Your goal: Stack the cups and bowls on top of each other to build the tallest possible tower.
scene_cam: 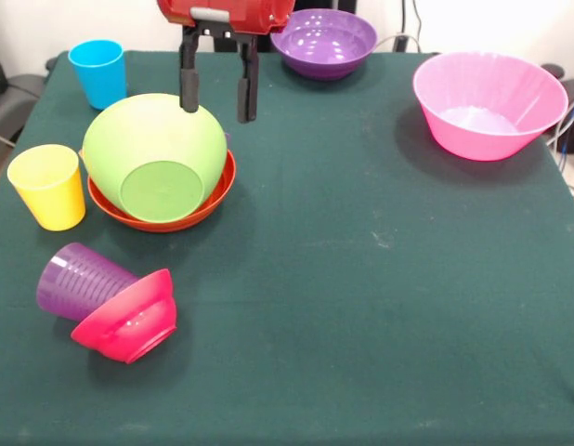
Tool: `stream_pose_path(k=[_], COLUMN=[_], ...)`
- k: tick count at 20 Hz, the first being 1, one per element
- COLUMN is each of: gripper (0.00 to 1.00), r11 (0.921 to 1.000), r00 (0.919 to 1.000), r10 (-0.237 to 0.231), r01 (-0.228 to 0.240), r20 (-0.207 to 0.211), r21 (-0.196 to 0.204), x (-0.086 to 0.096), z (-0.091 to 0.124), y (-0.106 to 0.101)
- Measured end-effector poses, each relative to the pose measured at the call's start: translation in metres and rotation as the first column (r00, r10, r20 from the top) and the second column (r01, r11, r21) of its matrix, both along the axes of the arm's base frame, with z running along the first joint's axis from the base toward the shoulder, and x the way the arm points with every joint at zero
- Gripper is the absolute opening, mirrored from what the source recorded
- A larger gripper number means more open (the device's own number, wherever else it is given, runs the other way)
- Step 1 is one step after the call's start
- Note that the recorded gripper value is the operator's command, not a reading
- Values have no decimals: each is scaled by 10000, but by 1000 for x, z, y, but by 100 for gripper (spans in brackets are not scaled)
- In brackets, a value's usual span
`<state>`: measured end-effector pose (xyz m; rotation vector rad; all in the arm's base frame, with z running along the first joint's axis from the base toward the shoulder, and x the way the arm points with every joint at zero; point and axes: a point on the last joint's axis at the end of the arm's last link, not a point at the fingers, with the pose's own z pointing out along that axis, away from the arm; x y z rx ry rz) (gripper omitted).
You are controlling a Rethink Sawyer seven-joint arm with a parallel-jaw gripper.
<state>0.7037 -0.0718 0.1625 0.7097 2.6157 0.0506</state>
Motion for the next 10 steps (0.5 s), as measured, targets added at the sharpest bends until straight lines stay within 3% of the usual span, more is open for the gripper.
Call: stream_pose_path(k=[4,10], gripper=[100,100], r11=[9999,9995], r00=[9996,9995], r10=[-123,-311], r01=[125,310], r20=[249,-71], r21=[-77,-101], x=[-14,-39], z=[-12,-27], y=[-6,-25])
